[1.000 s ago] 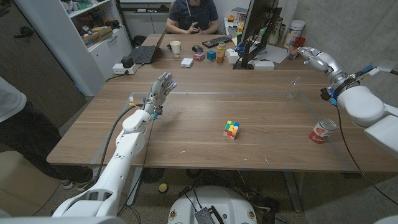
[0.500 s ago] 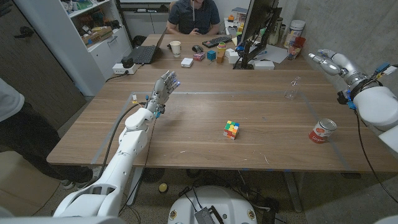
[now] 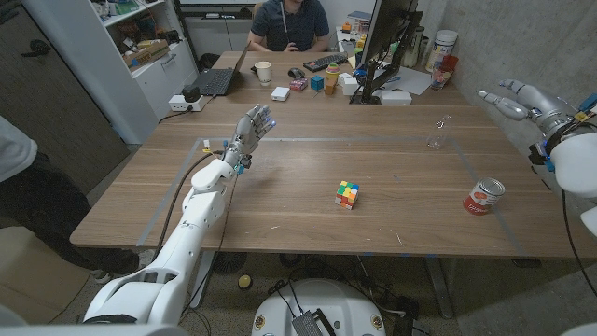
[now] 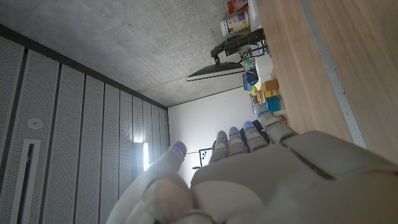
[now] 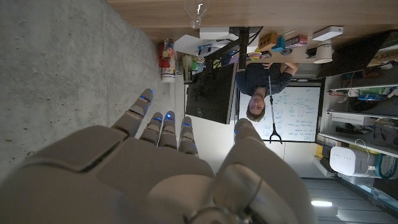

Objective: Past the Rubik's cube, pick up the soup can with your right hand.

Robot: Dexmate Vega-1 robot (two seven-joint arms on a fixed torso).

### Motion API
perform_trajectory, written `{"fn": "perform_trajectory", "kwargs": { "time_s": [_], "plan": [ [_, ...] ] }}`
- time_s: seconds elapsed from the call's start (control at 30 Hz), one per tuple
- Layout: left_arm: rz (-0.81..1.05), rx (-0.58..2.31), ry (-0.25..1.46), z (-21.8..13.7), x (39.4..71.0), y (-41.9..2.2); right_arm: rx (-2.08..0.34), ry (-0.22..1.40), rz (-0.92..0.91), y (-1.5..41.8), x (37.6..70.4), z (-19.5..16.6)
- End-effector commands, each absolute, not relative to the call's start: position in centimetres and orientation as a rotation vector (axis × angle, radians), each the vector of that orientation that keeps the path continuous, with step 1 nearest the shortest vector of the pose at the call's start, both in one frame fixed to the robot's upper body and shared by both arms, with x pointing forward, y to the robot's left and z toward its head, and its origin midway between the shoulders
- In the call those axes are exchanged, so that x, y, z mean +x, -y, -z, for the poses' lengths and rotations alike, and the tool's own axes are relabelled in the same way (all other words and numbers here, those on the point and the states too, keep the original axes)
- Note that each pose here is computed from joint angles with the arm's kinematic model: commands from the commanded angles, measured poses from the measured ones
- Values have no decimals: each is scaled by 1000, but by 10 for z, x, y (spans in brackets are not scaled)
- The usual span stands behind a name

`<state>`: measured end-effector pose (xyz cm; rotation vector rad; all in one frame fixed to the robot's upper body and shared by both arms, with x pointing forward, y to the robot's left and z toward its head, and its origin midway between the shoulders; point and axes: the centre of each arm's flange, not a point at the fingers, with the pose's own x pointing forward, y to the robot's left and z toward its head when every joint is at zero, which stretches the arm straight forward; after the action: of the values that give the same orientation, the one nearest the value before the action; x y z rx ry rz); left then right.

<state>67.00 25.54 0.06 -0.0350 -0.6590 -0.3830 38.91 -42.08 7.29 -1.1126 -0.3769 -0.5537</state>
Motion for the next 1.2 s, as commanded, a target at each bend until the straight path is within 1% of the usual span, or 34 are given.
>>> {"fn": "perform_trajectory", "kwargs": {
  "time_s": [0.03, 0.17, 0.5, 1.2],
  "plan": [
    [404, -25, 681, -10, 669, -249, -1226, 248, 665, 427, 370, -66],
    [406, -25, 685, -12, 669, -248, -1258, 214, 708, 426, 369, -65],
    [432, -10, 695, -20, 671, -243, -1322, 124, 744, 422, 373, -60],
    [424, 0, 684, -18, 669, -249, -1381, -3, 706, 416, 395, -50]
  ]
}}
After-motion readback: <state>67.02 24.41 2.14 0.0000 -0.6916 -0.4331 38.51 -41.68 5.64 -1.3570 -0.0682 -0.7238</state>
